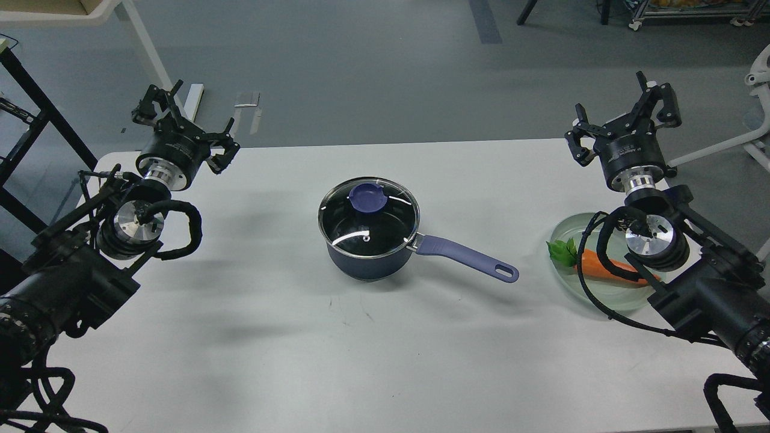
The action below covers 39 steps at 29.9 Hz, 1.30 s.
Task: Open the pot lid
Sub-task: 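Raise the right gripper up and away from the green plate, then reach the right gripper to the lavender pan handle and grasp it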
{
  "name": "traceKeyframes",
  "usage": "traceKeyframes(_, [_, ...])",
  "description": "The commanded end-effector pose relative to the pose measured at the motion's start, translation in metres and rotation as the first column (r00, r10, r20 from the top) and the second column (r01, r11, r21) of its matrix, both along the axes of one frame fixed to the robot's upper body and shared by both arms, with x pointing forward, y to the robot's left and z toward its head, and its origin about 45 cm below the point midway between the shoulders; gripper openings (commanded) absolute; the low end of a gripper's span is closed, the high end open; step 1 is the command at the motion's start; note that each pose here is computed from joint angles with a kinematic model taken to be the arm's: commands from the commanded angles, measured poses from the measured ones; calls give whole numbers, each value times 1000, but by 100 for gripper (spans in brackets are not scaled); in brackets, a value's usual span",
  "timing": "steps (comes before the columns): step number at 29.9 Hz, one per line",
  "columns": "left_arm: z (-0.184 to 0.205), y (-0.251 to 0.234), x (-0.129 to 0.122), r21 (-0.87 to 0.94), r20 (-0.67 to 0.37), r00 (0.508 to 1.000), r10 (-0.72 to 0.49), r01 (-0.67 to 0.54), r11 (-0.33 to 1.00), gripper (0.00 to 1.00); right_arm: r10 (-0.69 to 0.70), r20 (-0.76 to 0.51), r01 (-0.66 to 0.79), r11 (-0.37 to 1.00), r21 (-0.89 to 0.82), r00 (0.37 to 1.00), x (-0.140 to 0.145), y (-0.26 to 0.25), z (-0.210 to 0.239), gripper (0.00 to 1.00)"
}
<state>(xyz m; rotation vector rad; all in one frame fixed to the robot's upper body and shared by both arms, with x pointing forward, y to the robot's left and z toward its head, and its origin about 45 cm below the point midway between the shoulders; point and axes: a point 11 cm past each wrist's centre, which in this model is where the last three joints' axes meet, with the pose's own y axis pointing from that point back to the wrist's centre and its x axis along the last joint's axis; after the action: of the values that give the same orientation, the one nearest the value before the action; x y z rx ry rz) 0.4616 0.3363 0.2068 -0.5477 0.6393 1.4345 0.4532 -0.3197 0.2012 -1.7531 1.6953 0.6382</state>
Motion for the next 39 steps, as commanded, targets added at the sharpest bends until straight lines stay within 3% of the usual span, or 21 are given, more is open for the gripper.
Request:
traceKeyframes(1, [3, 8, -1, 10, 9, 1000, 6, -7, 1000, 100, 4, -6, -4, 1000, 8, 1000, -2, 4, -4, 100])
traceKeyframes(9, [4, 17, -2, 38, -2, 1000, 18, -17, 999, 100, 47, 19, -46, 998, -45, 999, 1, 7, 11, 100])
traceKeyframes(14, [4, 21, -3, 44, -5, 1000, 15, -14, 999, 100, 192, 67, -151, 907, -394, 979, 5, 8, 68, 99])
traceKeyframes(21, [4, 33, -7, 59, -6, 1000, 23, -22, 998, 100, 354, 64, -233, 730, -643, 933, -2, 23, 123, 99])
traceKeyframes(26, [12, 15, -9, 90, 19, 997, -69, 67, 994, 100, 545, -36, -277, 367, -888, 838, -3, 66, 143, 99])
traceKeyframes(30, [13, 19, -11, 167, 10, 997, -79, 76, 983, 100, 647, -153, -239, 48, -970, 747, -9, 95, 148, 99])
traceKeyframes(35, [20, 32, -11, 192, 16, 998, -62, 58, 980, 100, 754, -317, -42, -360, -932, 575, -29, 139, 131, 97])
traceKeyframes(39, [23, 33, -12, 195, 21, 998, -64, 58, 979, 100, 770, -455, 172, -573, -801, 447, -48, 164, 113, 96])
